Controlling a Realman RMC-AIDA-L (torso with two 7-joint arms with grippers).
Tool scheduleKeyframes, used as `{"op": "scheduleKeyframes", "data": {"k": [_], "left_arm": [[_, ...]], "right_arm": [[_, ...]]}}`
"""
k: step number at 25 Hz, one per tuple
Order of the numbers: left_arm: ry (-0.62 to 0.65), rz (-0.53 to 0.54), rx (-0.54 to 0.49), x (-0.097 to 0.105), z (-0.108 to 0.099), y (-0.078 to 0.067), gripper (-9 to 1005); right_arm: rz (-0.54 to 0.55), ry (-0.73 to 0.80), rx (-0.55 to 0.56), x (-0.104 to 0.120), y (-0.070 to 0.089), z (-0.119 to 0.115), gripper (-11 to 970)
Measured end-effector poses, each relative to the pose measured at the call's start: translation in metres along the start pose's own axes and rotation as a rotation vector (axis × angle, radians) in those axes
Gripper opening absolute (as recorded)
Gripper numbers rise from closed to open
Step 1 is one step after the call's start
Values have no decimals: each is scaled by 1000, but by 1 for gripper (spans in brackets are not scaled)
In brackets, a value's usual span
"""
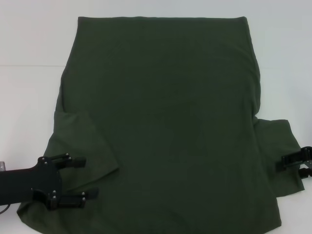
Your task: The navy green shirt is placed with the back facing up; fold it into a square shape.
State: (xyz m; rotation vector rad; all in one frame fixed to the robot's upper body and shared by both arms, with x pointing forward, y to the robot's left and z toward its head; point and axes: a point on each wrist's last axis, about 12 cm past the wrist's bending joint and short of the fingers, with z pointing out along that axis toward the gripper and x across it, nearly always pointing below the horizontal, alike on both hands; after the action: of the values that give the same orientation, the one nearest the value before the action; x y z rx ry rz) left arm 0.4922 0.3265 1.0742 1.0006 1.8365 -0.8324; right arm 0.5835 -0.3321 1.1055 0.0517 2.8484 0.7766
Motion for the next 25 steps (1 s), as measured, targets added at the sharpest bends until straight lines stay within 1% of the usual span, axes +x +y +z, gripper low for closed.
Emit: {"op": "scheduleKeyframes", "data": {"k": [4, 9, 14, 18, 23, 25], "left_arm": [[0, -1, 0, 0, 0, 0, 890], [0, 4, -3, -1, -1, 0, 890], [-1, 5, -1, -1, -1, -1, 890], [-1, 5, -1, -1, -1, -1, 890], [-1, 5, -1, -1, -1, -1, 890], [-1, 5, -1, -1, -1, -1, 890]], "right_arm": [[-9, -4, 2, -1, 1, 0, 774], [-34, 9, 15, -1, 4, 3, 651], [-34, 15, 26, -1, 4, 4, 528], [-33, 14, 27, -2, 4, 3, 312], [-33, 17, 27, -2, 5, 3, 104], [-34, 20, 28, -2, 5, 3, 105]]}}
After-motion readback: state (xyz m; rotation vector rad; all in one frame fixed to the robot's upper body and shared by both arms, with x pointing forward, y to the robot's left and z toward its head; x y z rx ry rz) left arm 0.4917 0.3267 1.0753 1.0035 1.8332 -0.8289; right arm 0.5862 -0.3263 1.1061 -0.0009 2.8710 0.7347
